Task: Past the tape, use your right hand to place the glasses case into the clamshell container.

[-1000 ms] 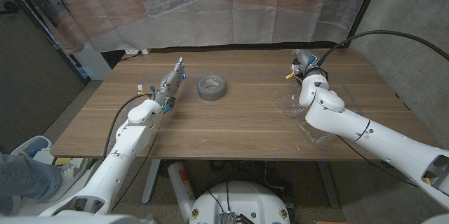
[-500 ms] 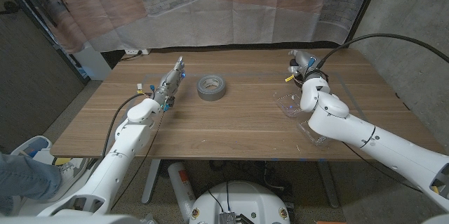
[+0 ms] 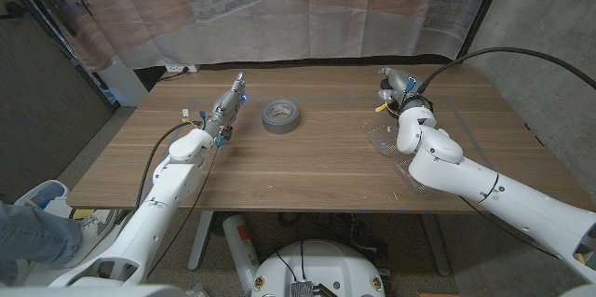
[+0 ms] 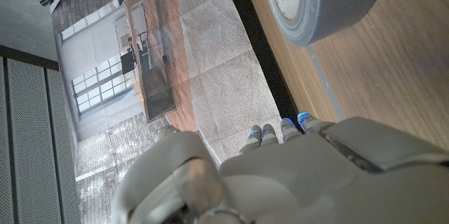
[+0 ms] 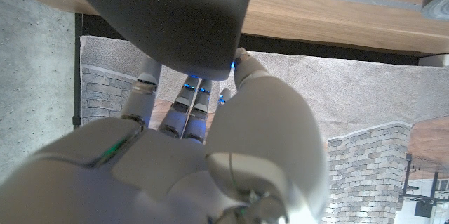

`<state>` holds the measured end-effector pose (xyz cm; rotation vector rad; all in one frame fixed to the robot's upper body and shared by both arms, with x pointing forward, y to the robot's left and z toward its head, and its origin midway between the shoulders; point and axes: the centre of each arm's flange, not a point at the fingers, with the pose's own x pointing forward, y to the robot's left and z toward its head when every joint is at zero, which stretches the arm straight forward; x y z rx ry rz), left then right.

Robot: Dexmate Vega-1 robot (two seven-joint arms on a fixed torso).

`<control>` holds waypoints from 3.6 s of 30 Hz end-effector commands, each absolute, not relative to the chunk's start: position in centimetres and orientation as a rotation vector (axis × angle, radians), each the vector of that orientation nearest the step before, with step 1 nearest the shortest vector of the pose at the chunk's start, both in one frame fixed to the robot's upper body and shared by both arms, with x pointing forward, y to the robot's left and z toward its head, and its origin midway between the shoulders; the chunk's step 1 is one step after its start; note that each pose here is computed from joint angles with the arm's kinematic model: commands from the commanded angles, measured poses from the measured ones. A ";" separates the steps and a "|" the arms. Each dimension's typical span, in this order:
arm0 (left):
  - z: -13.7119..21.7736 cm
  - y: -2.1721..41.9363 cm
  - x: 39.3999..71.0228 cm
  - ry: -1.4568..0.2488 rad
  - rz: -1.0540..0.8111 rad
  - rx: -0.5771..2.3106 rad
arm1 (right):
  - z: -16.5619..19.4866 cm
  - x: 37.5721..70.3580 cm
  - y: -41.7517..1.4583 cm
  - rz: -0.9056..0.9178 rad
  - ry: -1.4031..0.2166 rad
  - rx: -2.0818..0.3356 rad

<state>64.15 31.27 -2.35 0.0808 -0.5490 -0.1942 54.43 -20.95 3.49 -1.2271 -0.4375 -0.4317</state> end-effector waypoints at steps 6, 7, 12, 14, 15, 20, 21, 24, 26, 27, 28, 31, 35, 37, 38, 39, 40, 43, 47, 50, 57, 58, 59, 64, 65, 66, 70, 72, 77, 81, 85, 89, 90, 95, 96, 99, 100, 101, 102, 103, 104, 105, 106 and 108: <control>-2.0 31.5 63.9 -0.551 -0.188 0.090 | 2.2 54.5 -19.9 -0.423 -0.461 -1.221; -2.0 31.5 63.9 -0.551 -0.187 0.091 | 2.1 54.5 -19.9 -0.425 -0.460 -1.218; -1.9 31.5 63.9 -0.553 -0.187 0.086 | 1.7 54.7 -19.9 -0.439 -0.454 -1.220; -1.8 31.4 63.9 -0.554 -0.189 0.088 | 1.5 54.7 -20.0 -0.445 -0.451 -1.216; -1.8 31.3 63.9 -0.554 -0.189 0.090 | 1.4 54.8 -20.0 -0.444 -0.448 -1.215; -1.8 31.2 63.9 -0.554 -0.190 0.094 | 1.0 55.1 -20.0 -0.440 -0.430 -1.214; -1.8 31.2 63.8 -0.553 -0.190 0.094 | 1.0 55.2 -20.0 -0.437 -0.428 -1.216; -1.9 31.4 63.8 -0.550 -0.187 0.093 | 0.7 55.4 -20.0 -0.438 -0.417 -1.216; -2.0 31.5 63.7 -0.549 -0.185 0.093 | 0.5 55.5 -20.0 -0.443 -0.412 -1.219; -2.0 31.5 63.6 -0.549 -0.184 0.094 | 0.4 55.5 -20.1 -0.444 -0.409 -1.219; -2.0 31.6 63.6 -0.549 -0.183 0.095 | 0.3 55.6 -20.1 -0.444 -0.408 -1.221; -1.9 31.7 63.4 -0.550 -0.180 0.097 | 0.1 55.6 -20.2 -0.455 -0.406 -1.222; -1.7 31.8 63.2 -0.553 -0.179 0.103 | -0.4 55.6 -20.3 -0.461 -0.406 -1.216; -1.7 31.8 63.2 -0.553 -0.178 0.105 | -0.6 55.7 -20.4 -0.466 -0.407 -1.213; -1.7 31.8 63.2 -0.553 -0.178 0.105 | -0.7 55.7 -20.4 -0.467 -0.407 -1.212; -1.7 31.8 63.2 -0.552 -0.178 0.106 | -0.9 55.8 -20.4 -0.464 -0.406 -1.207; -1.6 31.8 63.1 -0.553 -0.178 0.106 | -1.0 55.9 -20.5 -0.465 -0.405 -1.198; -1.6 31.7 63.1 -0.553 -0.179 0.109 | -1.3 56.1 -20.6 -0.466 -0.410 -1.179; -1.5 31.6 63.1 -0.551 -0.180 0.112 | -1.7 56.4 -20.7 -0.461 -0.411 -1.172; -1.6 31.5 63.1 -0.549 -0.180 0.113 | -1.8 56.7 -20.7 -0.451 -0.407 -1.171; -1.7 31.3 63.2 -0.545 -0.184 0.112 | -2.1 57.3 -20.6 -0.438 -0.394 -1.172; -1.7 31.2 63.2 -0.545 -0.183 0.113 | -2.1 57.4 -20.6 -0.437 -0.392 -1.170; -1.7 31.2 63.2 -0.545 -0.184 0.113 | -2.2 57.4 -20.6 -0.434 -0.388 -1.167; -1.7 31.1 63.1 -0.545 -0.183 0.115 | -2.5 57.7 -20.8 -0.429 -0.378 -1.160; -1.7 31.1 63.1 -0.545 -0.182 0.115 | -2.6 57.7 -20.8 -0.428 -0.378 -1.161; -1.7 31.1 63.0 -0.545 -0.181 0.115 | -2.6 57.7 -20.8 -0.427 -0.374 -1.157; -1.8 31.0 62.9 -0.545 -0.180 0.116 | -2.8 57.8 -20.9 -0.424 -0.369 -1.154; -1.9 31.0 62.8 -0.546 -0.180 0.115 | -2.9 57.8 -20.9 -0.424 -0.370 -1.155; -2.0 30.9 62.7 -0.545 -0.179 0.113 | -3.0 57.8 -20.9 -0.419 -0.372 -1.154; -2.4 30.8 62.7 -0.539 -0.179 0.111 | -3.2 57.8 -20.9 -0.417 -0.373 -1.154; -2.6 30.8 62.6 -0.535 -0.178 0.112 | -3.4 57.9 -20.9 -0.413 -0.371 -1.152; -2.7 30.8 62.5 -0.534 -0.176 0.114 | -3.5 57.9 -20.9 -0.411 -0.378 -1.147; -2.7 30.8 62.4 -0.533 -0.175 0.115 | -3.5 57.9 -20.9 -0.414 -0.378 -1.146; -2.7 30.8 62.2 -0.534 -0.174 0.118 | -3.5 57.9 -20.9 -0.409 -0.383 -1.143; -2.7 30.8 62.2 -0.535 -0.174 0.118 | -3.5 57.9 -20.9 -0.409 -0.387 -1.142; -2.7 30.7 62.1 -0.535 -0.172 0.120 | -3.4 57.9 -21.0 -0.405 -0.389 -1.138; -2.7 30.7 62.1 -0.535 -0.172 0.118 | -3.4 58.0 -21.0 -0.406 -0.388 -1.141; -2.7 30.7 62.1 -0.535 -0.172 0.119 | -3.4 58.0 -21.0 -0.405 -0.386 -1.138; -2.7 30.7 62.0 -0.535 -0.172 0.120 | -3.4 58.0 -21.0 -0.405 -0.389 -1.136; -2.7 30.7 62.0 -0.535 -0.171 0.119 | -3.3 58.0 -21.0 -0.402 -0.389 -1.138; -2.7 30.7 62.0 -0.534 -0.171 0.119 | -3.3 57.9 -21.0 -0.404 -0.390 -1.137; -2.8 30.7 62.0 -0.534 -0.171 0.119 | -3.3 57.9 -21.0 -0.405 -0.393 -1.137; -2.8 30.6 62.0 -0.533 -0.171 0.120 | -3.2 57.9 -21.0 -0.404 -0.392 -1.136; -2.8 30.6 62.0 -0.533 -0.170 0.120 | -3.2 57.9 -21.1 -0.402 -0.394 -1.137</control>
